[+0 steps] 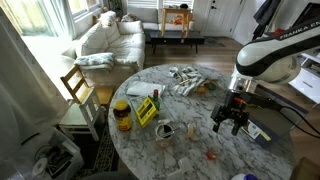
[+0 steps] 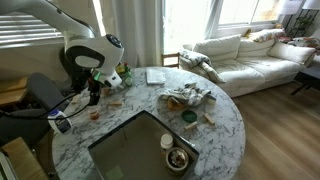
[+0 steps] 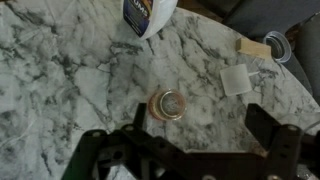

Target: Turn the container with an orange lid on the over

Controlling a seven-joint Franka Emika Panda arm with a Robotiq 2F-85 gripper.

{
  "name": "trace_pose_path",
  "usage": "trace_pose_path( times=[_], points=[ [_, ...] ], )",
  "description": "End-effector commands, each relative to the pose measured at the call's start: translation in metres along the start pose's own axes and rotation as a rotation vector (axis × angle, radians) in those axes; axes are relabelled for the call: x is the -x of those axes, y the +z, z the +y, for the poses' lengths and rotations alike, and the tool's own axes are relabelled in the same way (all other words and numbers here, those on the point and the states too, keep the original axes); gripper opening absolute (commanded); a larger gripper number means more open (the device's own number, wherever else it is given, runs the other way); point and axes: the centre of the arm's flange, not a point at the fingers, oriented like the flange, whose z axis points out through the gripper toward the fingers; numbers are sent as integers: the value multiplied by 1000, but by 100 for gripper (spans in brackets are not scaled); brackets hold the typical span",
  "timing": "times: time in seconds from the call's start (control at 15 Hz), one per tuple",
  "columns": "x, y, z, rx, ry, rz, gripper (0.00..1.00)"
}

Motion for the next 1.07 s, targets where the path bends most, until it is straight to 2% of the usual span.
trace_pose_path(
  times=[0.0, 0.4, 0.73, 1.0],
  points=[
    [0, 0, 0, 0, 0, 0, 100],
    [-18, 23, -23, 16, 69, 6, 100],
    [-36, 51, -35, 78, 157, 9, 100],
    [-51, 68, -31, 126, 211, 2, 100]
  ],
)
